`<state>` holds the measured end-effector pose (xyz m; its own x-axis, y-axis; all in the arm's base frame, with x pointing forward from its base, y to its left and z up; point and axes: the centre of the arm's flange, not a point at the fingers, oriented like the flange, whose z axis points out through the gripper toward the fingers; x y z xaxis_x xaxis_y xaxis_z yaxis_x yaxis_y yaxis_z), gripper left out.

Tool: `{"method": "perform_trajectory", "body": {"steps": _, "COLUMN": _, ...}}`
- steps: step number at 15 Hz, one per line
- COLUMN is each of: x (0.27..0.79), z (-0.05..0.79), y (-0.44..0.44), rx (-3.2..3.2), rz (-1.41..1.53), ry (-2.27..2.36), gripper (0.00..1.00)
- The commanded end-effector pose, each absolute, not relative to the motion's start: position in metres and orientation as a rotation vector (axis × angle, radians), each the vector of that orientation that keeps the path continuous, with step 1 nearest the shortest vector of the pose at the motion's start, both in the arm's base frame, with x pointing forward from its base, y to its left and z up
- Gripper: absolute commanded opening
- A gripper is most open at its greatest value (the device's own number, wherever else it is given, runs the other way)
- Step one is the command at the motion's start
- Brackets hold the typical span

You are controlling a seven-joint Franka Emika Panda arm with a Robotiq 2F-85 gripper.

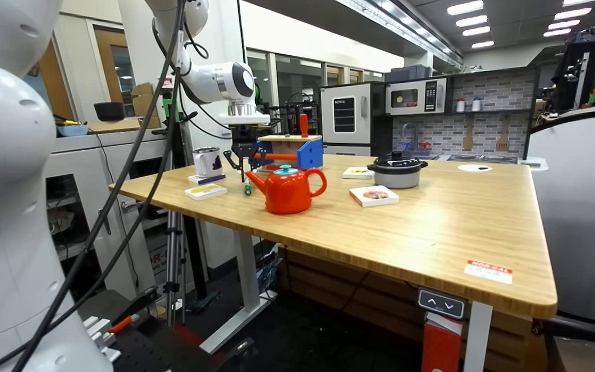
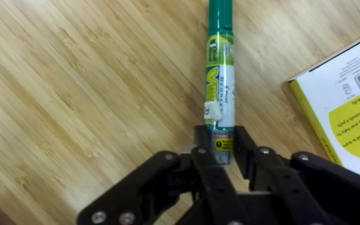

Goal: Pick up the marker and put it in the cup

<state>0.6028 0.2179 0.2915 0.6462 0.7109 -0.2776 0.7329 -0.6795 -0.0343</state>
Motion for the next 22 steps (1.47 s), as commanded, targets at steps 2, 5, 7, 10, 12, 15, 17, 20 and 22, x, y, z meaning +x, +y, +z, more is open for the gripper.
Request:
{"method": "perform_trajectory", "body": {"steps": 2, "x": 0.595, "z": 0.341, "y": 0.220, "rx": 2.689, "rz": -0.333, "ry": 1.226, "gripper": 0.10}}
{"method": "perform_trajectory", "body": {"steps": 5, "x": 0.581, "z": 0.398, "y": 0.231, "rx": 2.592, "rz": -0.199, "ry": 1.260, "gripper": 0.13}}
{"method": "perform_trajectory", "body": {"steps": 7, "x": 0.570, "z": 0.433, "y": 0.244, "rx": 2.523, "rz": -0.112, "ry": 1.293, "gripper": 0.16}}
{"method": "perform_trajectory", "body": {"steps": 10, "x": 0.557, "z": 0.479, "y": 0.265, "rx": 2.472, "rz": 0.021, "ry": 1.366, "gripper": 0.18}}
{"method": "perform_trajectory", "body": {"steps": 12, "x": 0.550, "z": 0.497, "y": 0.274, "rx": 2.469, "rz": 0.082, "ry": 1.397, "gripper": 0.17}}
{"method": "perform_trajectory", "body": {"steps": 15, "x": 0.543, "z": 0.514, "y": 0.279, "rx": 2.497, "rz": 0.179, "ry": 1.514, "gripper": 0.13}}
{"method": "perform_trajectory", "body": {"steps": 17, "x": 0.542, "z": 0.522, "y": 0.284, "rx": 2.503, "rz": 0.253, "ry": 1.620, "gripper": 0.13}}
{"method": "perform_trajectory", "body": {"steps": 20, "x": 0.540, "z": 0.535, "y": 0.299, "rx": 2.479, "rz": 0.359, "ry": 1.794, "gripper": 0.14}}
{"method": "perform_trajectory", "body": {"steps": 22, "x": 0.535, "z": 0.539, "y": 0.308, "rx": 2.455, "rz": 0.396, "ry": 1.876, "gripper": 0.15}}
